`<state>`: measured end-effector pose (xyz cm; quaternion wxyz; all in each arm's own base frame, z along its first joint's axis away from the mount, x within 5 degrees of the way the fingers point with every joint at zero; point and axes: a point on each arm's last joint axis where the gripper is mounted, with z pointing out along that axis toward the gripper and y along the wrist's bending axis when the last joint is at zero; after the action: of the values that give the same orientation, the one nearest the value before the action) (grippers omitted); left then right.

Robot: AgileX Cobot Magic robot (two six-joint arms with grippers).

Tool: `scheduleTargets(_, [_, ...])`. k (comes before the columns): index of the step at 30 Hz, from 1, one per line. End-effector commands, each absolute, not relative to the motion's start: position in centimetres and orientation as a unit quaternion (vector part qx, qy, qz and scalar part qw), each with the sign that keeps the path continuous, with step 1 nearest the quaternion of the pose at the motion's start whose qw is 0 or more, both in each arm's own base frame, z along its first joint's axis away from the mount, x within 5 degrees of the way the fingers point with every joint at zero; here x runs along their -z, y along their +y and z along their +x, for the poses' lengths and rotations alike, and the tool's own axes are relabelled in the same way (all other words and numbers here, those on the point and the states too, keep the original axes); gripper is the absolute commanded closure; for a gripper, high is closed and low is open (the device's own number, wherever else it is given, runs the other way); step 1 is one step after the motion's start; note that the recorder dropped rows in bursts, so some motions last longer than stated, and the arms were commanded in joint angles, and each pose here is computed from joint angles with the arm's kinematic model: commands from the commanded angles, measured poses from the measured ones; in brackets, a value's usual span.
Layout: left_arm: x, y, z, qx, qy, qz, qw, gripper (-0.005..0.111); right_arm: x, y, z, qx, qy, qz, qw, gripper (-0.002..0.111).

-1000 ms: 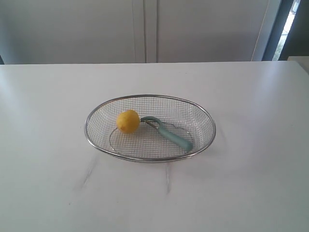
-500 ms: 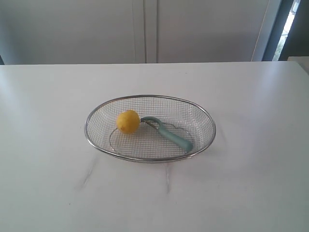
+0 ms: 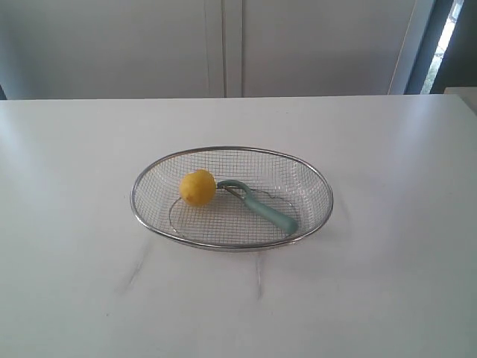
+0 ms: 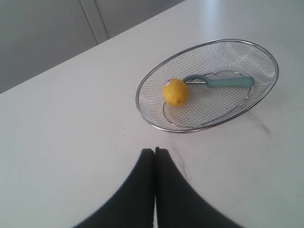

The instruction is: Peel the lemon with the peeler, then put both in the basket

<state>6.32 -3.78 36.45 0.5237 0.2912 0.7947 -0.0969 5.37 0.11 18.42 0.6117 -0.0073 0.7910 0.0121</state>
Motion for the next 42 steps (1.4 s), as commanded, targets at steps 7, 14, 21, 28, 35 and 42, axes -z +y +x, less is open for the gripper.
scheduleTargets(7, [-36.3,-3.8,6.1,0.101,0.797,0.291,0.520,0.107,-18.3,0.5,5.4,-0.034,0.788,-0.030,0.614,0.108])
scheduleTargets(14, [-36.3,-3.8,6.1,0.101,0.797,0.291,0.520,0.107,-18.3,0.2,5.4,-0.023,0.789,-0.008,0.614,0.108])
scheduleTargets(21, [-36.2,-3.5,6.0,0.096,0.801,0.277,0.522,0.107,-18.3,0.2,5.4,-0.022,0.789,-0.007,0.614,0.108])
scheduleTargets(28, [-36.6,-1.1,4.8,0.012,0.814,0.126,0.567,0.107,-18.3,0.2,5.4,-0.023,0.789,-0.008,0.614,0.108])
scheduleTargets(35, [-37.1,-0.4,0.7,-0.027,0.766,0.106,0.633,0.107,-18.3,0.2,5.4,-0.022,0.790,-0.008,0.613,0.108])
scheduleTargets(42, [-37.0,-0.3,-2.5,-0.031,0.723,0.102,0.683,0.107,-18.3,0.2,5.4,-0.022,0.790,-0.008,0.613,0.108])
